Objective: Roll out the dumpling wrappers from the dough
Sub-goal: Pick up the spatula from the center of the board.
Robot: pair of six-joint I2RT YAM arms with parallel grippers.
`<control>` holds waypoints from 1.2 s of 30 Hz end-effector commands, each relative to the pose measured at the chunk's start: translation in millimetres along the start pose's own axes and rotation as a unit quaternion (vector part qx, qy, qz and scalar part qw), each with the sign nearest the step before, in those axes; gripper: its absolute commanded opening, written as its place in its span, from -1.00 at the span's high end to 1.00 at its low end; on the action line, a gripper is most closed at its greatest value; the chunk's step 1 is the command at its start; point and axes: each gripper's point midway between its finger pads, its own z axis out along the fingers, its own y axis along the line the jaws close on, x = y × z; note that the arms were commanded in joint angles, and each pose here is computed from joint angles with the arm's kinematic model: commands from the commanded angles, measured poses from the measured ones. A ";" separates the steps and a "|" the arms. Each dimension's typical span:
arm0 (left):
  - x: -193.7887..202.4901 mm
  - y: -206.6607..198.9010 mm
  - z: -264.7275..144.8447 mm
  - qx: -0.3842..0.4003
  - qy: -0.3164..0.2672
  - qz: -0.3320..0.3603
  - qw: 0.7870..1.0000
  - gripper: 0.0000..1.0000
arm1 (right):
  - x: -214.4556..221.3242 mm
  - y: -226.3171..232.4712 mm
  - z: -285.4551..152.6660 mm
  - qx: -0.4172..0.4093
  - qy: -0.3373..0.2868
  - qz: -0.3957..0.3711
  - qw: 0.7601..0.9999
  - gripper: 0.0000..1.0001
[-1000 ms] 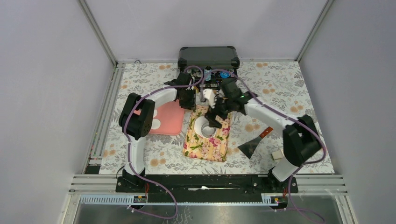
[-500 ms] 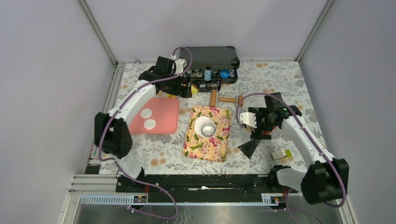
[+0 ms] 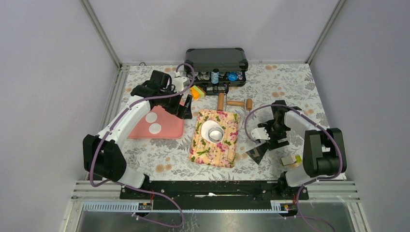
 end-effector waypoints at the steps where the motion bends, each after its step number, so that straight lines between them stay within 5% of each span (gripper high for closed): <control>1: -12.4 -7.2 -2.1 0.024 -0.021 0.020 0.999 -0.98 | 3.2 -7.9 10.5 -0.010 -0.006 -0.037 0.999 -0.77; 4: -15.5 -8.2 -2.7 0.027 -0.025 0.020 0.999 -0.98 | 1.2 -9.6 20.8 -0.015 -0.017 -0.038 0.999 -0.47; 7: -20.3 -9.0 -4.2 0.028 -0.030 0.023 0.999 -0.98 | 1.7 -8.6 27.5 -0.022 -0.020 -0.030 0.999 0.55; 9: -28.2 -9.7 -6.9 0.026 -0.037 0.026 0.999 -0.98 | 2.2 -16.9 23.4 -0.004 -0.019 -0.014 1.000 1.00; 14: -64.1 -19.0 -14.8 0.045 -0.066 0.026 0.996 -0.98 | 6.4 -54.6 -30.8 0.102 -0.007 0.012 0.995 1.00; 20: -115.3 -74.7 -29.3 0.088 -0.097 0.075 0.989 -0.98 | -11.1 -75.8 -122.5 0.262 0.022 -0.101 0.959 1.00; 24: -132.2 -120.1 -30.3 0.108 -0.101 0.122 0.981 -0.98 | -31.5 -78.7 -155.3 0.292 -0.006 -0.123 0.948 1.00; 36: -116.1 -189.1 49.3 0.152 -0.002 0.137 0.979 -0.98 | -107.9 -67.5 -154.3 0.324 -0.133 -0.155 0.924 1.00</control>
